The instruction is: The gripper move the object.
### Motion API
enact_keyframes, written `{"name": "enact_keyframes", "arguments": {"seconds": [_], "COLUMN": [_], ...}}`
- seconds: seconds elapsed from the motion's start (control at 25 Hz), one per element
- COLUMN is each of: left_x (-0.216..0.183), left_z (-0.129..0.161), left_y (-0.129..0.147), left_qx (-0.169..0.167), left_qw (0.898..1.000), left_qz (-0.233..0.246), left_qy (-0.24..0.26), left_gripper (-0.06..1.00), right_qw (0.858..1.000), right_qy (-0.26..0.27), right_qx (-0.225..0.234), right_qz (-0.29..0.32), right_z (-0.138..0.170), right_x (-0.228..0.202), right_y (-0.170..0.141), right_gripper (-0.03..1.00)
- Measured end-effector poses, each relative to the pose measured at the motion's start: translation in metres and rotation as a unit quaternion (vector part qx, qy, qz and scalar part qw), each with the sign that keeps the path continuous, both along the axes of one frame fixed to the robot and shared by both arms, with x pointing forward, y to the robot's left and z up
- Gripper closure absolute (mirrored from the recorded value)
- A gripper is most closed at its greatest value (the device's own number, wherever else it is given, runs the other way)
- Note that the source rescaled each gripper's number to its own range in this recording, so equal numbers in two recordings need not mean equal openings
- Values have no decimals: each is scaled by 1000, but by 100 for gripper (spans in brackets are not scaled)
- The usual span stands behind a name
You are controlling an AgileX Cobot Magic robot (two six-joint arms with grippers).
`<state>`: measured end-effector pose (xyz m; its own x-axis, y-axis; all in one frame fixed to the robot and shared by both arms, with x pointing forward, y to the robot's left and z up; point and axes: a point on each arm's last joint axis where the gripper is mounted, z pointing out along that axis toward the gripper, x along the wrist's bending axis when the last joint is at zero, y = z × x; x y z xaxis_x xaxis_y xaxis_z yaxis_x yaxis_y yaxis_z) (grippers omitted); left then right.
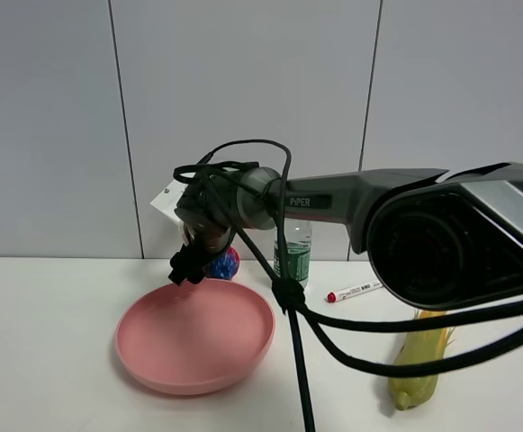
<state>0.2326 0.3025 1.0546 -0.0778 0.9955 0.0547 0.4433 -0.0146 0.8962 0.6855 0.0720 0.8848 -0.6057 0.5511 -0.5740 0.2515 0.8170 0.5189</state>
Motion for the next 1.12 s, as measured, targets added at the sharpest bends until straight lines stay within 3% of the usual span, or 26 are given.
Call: {"name": "enact_keyframes", "arguments": {"seconds": [0.32, 0.48, 0.72, 0.88, 1.12], "left_x": [0, 0, 0, 0, 0], "left_z": [0, 0, 0, 0, 0], "left_y": [0, 0, 0, 0, 0], "left_qx": [0, 0, 0, 0, 0], "left_qw": [1000, 1000, 1000, 1000, 1000], "left_qz": [0, 0, 0, 0, 0], "left_qy": [0, 0, 0, 0, 0], "left_gripper": [-6, -6, -6, -6, -6], "right_qw": [1000, 1000, 990, 980, 976], "right_qy": [-3, -20, -50, -38, 10], "right_qx": [-9, 19, 128, 181, 188], "right_qz": [-6, -10, -43, -68, -109], "right_z": [5, 30, 103, 148, 231], "right_x": [0, 0, -5, -15, -54], "right_y": [-2, -1, -4, -12, -41], "right_gripper": [46, 46, 46, 46, 46]}}
